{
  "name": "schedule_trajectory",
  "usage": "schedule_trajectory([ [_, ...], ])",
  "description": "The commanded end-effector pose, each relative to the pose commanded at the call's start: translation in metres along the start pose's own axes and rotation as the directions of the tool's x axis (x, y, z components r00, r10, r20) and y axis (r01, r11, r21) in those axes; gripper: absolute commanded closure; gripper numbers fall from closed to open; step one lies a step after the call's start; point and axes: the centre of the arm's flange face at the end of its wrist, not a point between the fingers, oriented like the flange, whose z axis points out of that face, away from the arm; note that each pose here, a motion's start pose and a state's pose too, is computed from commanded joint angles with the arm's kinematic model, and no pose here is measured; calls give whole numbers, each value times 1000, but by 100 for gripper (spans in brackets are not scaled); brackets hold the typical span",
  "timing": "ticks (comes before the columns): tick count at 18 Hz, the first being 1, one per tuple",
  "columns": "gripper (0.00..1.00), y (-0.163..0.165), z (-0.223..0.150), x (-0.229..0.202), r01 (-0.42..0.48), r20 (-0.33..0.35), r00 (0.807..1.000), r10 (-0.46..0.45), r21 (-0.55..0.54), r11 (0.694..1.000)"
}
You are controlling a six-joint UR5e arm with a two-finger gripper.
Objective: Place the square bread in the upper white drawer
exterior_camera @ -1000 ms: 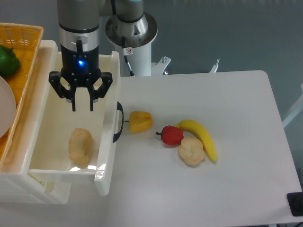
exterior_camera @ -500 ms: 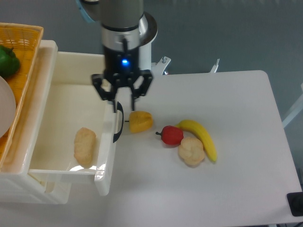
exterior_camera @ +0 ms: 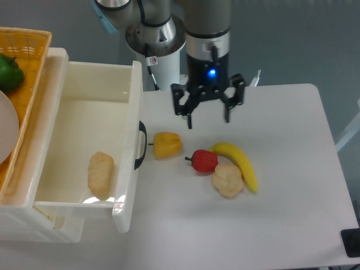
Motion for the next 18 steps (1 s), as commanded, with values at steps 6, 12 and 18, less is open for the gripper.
schedule_trajectory([
  [6, 0, 13, 16, -27, -136, 64, 988, 142, -91, 987],
  [12, 0, 15, 41, -50, -109, 60, 991, 117, -133, 985],
  [18, 0, 13, 54, -53, -108, 50, 992, 116, -146, 983],
])
